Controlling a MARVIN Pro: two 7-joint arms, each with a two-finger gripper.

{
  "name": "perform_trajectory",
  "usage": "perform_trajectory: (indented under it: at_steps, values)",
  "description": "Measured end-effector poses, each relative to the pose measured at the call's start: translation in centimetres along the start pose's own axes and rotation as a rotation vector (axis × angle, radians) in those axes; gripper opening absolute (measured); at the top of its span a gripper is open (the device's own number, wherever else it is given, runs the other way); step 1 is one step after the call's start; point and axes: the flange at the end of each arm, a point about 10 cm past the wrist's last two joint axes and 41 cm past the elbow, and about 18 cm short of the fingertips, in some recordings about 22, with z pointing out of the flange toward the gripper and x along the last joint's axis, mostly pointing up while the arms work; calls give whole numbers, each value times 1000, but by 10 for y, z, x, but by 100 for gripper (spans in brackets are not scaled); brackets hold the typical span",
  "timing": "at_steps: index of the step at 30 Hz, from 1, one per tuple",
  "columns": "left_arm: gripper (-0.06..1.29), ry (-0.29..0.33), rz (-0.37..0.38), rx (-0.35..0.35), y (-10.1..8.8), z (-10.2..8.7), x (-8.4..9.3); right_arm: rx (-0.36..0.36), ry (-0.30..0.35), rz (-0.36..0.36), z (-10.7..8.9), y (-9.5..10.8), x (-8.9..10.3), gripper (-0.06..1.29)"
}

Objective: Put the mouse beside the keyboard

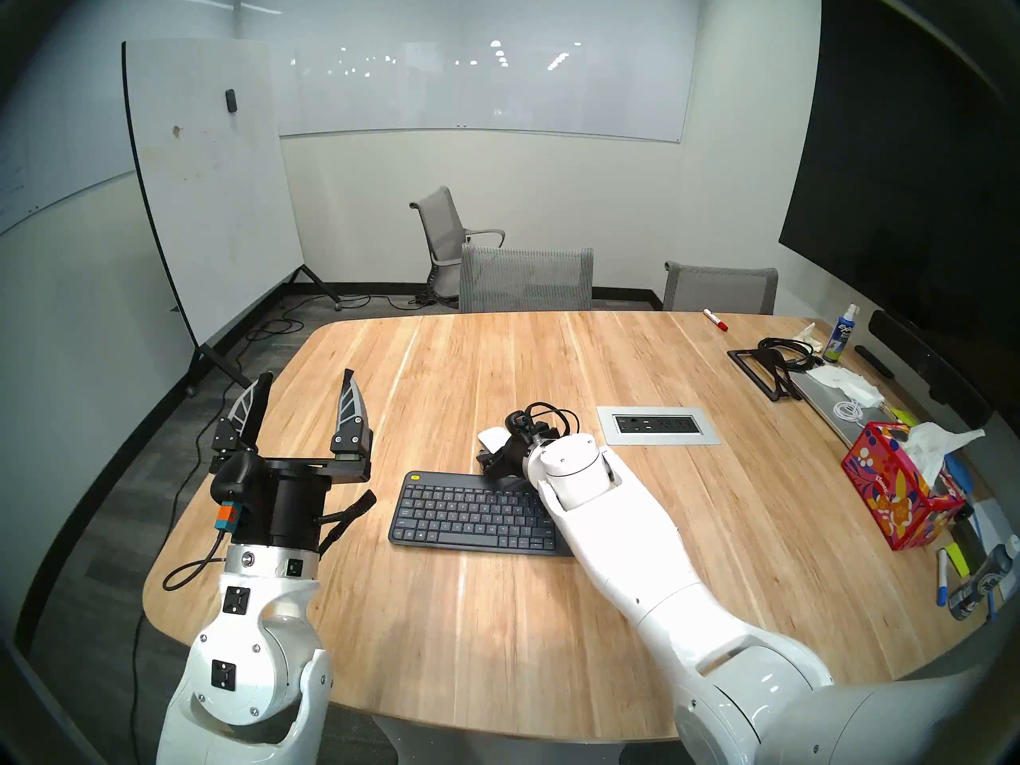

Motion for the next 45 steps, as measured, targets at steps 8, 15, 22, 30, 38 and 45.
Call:
perform_trajectory:
  at_steps: [8,15,22,30,38,45]
  values:
    - [125,0,0,0,0,0,0,27,-24,56,4,6,-1,123]
    - [125,0,0,0,0,0,0,42,-42,92,8,12,-4,123]
    - [125,0,0,0,0,0,0,56,-39,101,9,16,-2,123]
    - [125,0,0,0,0,0,0,66,-35,103,11,21,0,123]
    - [125,0,0,0,0,0,0,64,-23,110,11,27,2,58]
    - [125,0,0,0,0,0,0,46,29,109,2,36,15,56]
